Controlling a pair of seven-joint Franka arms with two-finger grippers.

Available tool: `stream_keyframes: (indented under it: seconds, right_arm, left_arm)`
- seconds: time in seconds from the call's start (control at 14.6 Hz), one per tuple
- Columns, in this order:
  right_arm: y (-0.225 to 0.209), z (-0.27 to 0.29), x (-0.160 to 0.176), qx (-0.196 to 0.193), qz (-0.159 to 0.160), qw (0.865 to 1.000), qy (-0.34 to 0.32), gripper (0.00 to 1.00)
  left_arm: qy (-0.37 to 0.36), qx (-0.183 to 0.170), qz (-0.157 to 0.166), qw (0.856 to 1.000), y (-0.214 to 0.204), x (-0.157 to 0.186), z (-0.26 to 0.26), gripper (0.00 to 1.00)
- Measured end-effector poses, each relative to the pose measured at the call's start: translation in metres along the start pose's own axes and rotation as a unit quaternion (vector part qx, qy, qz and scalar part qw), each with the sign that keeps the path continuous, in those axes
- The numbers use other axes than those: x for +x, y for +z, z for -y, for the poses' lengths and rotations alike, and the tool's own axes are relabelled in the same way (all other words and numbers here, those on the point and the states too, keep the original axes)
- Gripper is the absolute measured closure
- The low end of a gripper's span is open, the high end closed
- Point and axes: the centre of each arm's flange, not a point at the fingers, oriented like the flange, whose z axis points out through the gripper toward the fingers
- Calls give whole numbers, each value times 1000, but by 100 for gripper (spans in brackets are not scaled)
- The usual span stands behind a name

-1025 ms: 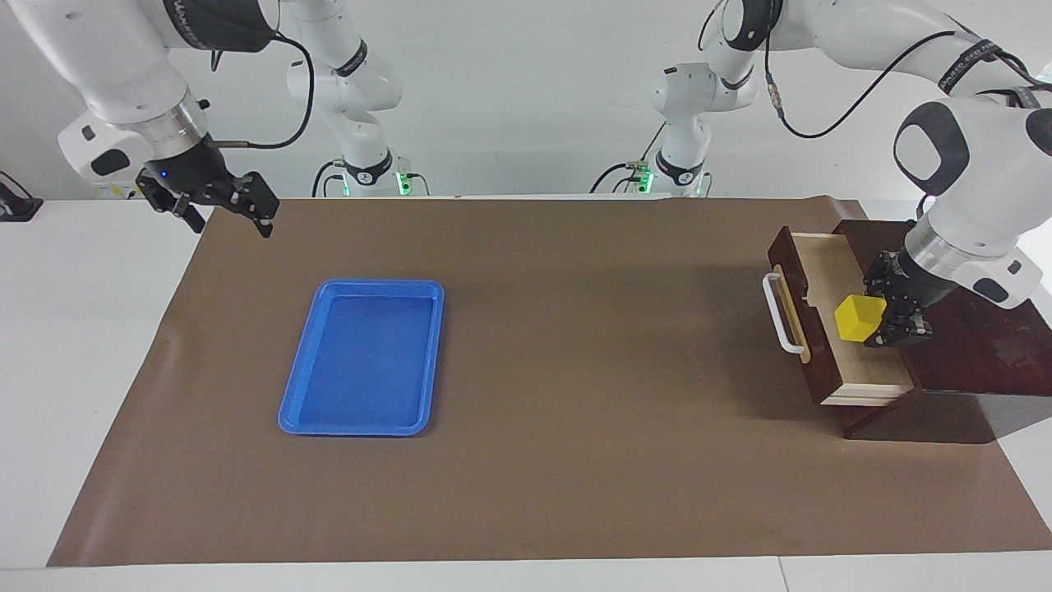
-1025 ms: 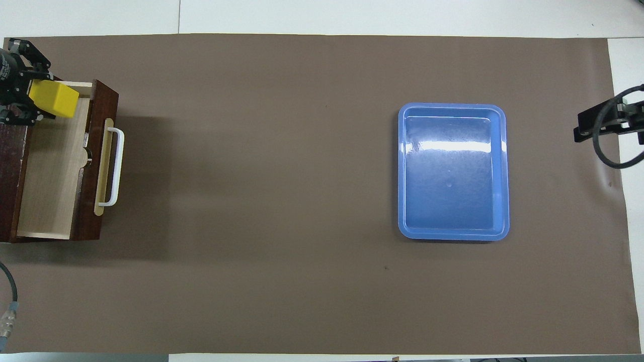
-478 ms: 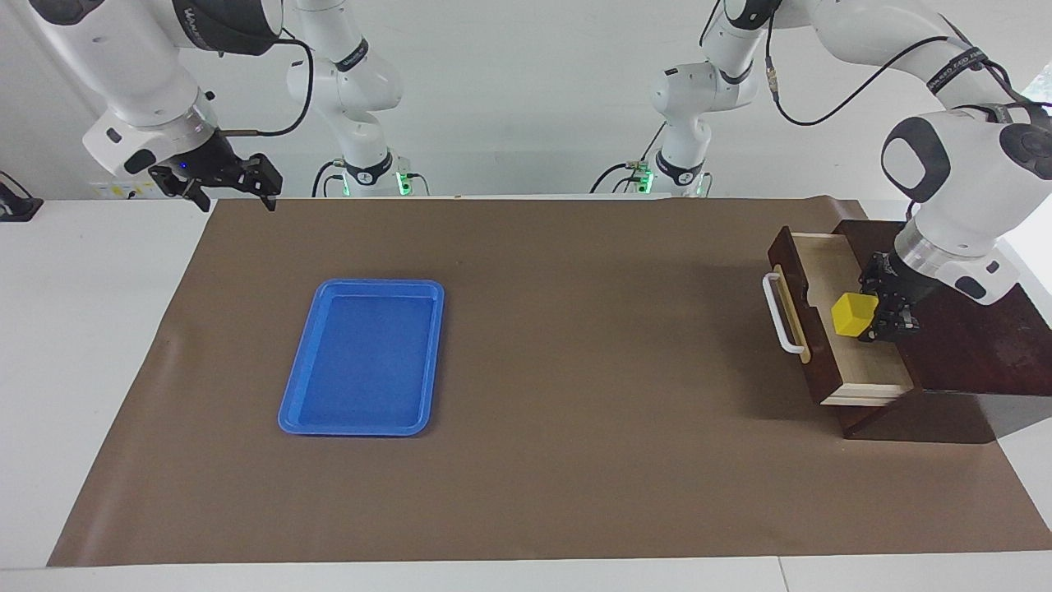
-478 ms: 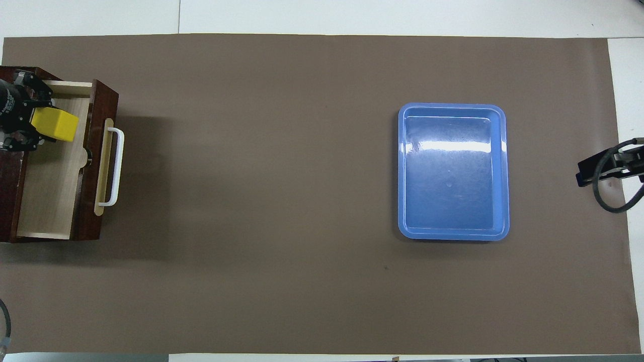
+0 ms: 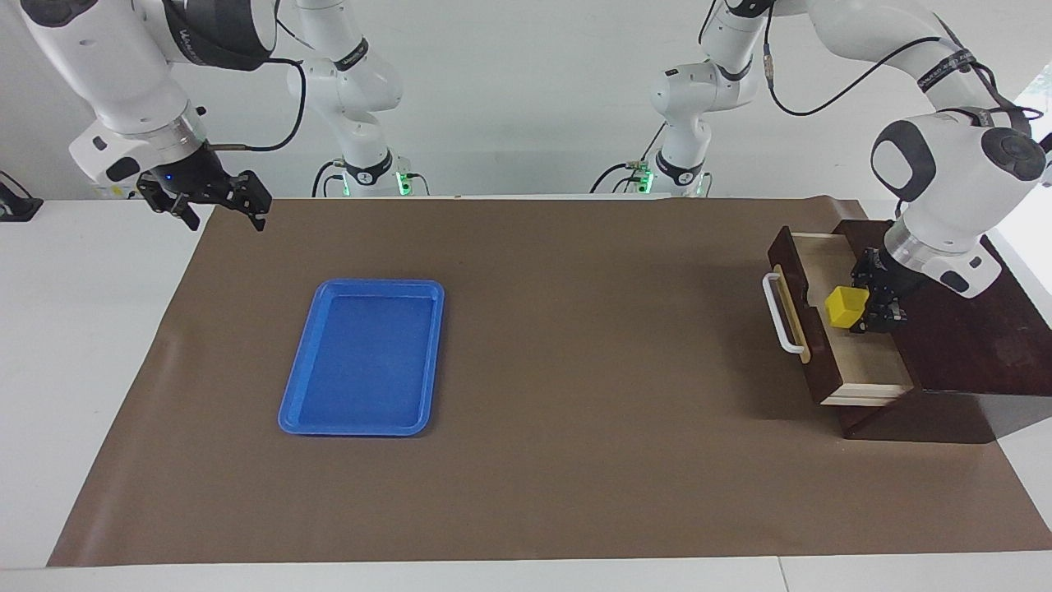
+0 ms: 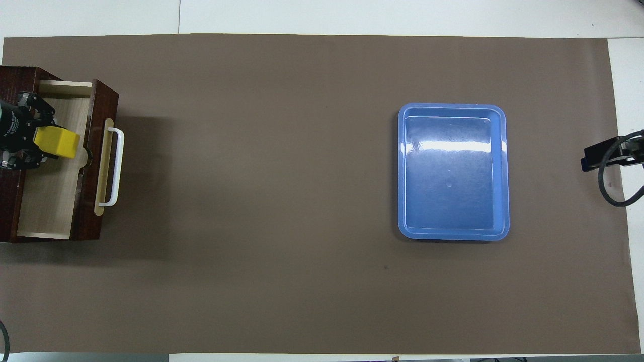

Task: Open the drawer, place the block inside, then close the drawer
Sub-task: 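Lower the cube into the open drawer and open the left gripper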

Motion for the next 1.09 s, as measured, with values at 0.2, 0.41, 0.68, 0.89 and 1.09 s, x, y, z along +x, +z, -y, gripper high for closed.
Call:
stream_keyframes:
  seconds: [0.2,0.41,0.68,0.89,1.09]
  right_arm:
    - [-1,-1,0,0,1,1000,1,0]
    - [1,-1,1,3,3,1000,3,0]
    - [1,-2,1,4,3,1000,4,0]
    - [1,-2,1,4,3,1000,4,0]
    - [1,-2,1,4,3,1000,5,0]
  left_arm:
    - [1,2,1,1000,5,-3,7,44]
    - [0,-2,-1,1000,11,-4,11,44]
    - [-5,-9,-3,1000,24,0,18,44]
    - [-7,-9,-3,1000,26,0,22,44]
    - [-12,-8,-2,1000,34,-4,27,44]
